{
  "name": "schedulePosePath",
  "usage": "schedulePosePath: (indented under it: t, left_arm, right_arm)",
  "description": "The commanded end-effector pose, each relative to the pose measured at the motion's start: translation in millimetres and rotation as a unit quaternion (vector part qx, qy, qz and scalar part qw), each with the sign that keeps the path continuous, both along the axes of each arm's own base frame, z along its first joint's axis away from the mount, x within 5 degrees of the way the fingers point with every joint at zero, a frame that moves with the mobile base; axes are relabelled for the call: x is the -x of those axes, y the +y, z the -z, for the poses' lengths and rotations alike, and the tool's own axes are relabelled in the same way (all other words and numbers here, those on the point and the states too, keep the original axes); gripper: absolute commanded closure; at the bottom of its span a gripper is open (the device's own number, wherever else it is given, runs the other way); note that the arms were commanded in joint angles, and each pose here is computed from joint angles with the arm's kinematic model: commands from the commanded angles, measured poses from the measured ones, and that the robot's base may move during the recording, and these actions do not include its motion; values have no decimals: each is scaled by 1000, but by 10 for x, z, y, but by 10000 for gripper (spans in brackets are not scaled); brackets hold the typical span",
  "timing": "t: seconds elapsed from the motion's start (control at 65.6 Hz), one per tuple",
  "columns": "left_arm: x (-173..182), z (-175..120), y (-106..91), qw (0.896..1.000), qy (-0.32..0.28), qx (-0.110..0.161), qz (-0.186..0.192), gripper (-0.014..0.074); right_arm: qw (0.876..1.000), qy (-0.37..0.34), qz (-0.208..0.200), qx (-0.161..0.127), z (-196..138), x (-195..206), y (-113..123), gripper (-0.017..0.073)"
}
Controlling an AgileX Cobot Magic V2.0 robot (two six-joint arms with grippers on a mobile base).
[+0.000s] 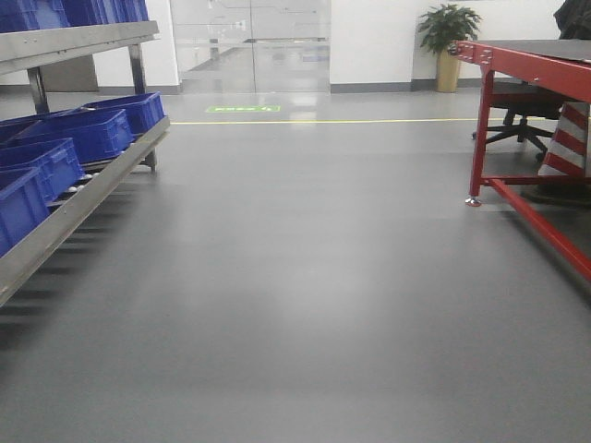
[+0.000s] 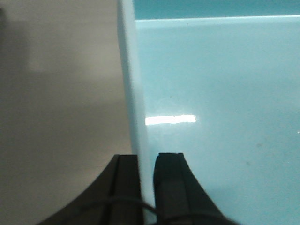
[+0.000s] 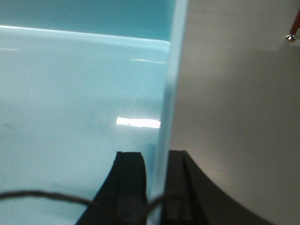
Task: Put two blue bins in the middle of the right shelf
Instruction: 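Turn the base and drive toward the other bin shelf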
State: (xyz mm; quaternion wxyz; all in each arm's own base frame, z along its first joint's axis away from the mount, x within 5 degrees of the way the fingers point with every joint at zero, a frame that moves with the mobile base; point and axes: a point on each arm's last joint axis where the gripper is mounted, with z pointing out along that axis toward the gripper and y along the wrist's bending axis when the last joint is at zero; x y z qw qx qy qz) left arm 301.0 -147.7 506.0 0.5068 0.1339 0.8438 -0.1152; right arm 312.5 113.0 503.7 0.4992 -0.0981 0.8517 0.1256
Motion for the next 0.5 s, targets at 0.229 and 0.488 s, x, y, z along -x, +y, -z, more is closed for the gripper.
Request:
schedulePosePath:
  t: [0.229,0.488]
  left_arm:
    - [44,-119,-19,999,-34,27,14,704]
    - [44,-119,-19,999,-34,27,14,704]
  right_arm:
    - [999,-33,-14,-23,-130,63,20,711]
    - [999,-33,-14,-23,-130,63,20,711]
